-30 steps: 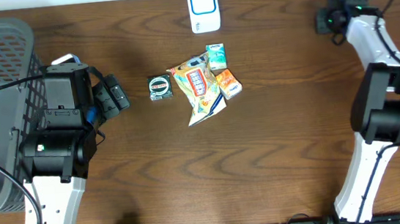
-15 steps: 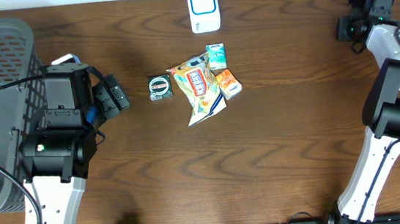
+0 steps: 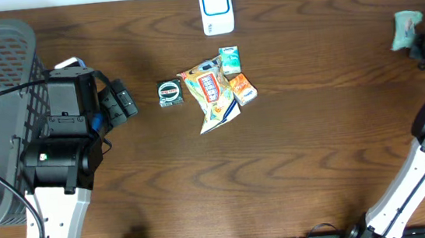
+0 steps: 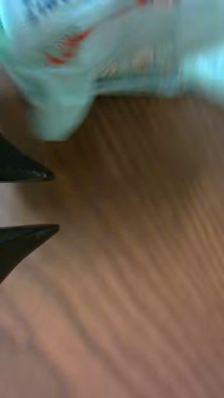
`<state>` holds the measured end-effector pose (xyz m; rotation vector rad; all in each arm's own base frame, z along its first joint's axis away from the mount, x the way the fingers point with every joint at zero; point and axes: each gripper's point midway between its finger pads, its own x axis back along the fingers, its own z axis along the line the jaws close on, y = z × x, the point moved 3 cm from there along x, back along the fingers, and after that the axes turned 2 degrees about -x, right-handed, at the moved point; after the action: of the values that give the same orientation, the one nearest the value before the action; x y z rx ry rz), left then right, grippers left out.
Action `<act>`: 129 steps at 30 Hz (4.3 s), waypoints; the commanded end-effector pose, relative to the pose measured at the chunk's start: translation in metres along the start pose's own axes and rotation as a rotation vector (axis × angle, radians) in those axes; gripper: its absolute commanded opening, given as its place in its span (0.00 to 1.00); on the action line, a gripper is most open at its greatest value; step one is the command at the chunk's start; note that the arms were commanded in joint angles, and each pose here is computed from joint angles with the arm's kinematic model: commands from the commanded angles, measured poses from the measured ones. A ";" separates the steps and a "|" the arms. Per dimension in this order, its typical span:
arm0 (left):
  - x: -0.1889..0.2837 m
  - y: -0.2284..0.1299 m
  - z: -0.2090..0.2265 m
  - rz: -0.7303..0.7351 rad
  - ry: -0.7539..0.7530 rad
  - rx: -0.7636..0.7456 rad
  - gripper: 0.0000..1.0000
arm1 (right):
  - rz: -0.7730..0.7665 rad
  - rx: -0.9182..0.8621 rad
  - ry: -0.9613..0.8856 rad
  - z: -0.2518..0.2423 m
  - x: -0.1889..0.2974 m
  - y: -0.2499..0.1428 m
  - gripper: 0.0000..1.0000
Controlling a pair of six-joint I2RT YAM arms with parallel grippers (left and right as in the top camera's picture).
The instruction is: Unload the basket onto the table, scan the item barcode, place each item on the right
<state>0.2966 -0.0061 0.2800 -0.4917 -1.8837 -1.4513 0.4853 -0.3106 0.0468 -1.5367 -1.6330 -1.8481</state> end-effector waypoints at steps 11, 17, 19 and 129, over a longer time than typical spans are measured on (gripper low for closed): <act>0.002 0.002 0.002 -0.009 0.006 -0.009 0.98 | -0.247 0.007 0.414 0.100 0.117 0.077 0.24; 0.002 0.002 0.002 -0.009 0.006 -0.009 0.98 | -0.176 0.021 0.387 0.117 0.066 0.050 0.22; 0.002 0.002 0.002 -0.009 0.006 -0.009 0.98 | -0.166 0.014 0.344 0.111 0.048 0.044 0.23; 0.002 0.002 0.002 -0.009 0.006 -0.009 0.98 | 0.234 0.655 0.267 0.329 0.205 -0.213 0.31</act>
<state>0.2966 -0.0061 0.2800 -0.4917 -1.8837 -1.4513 0.4270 0.1267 0.0389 -1.0685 -1.6228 -1.1986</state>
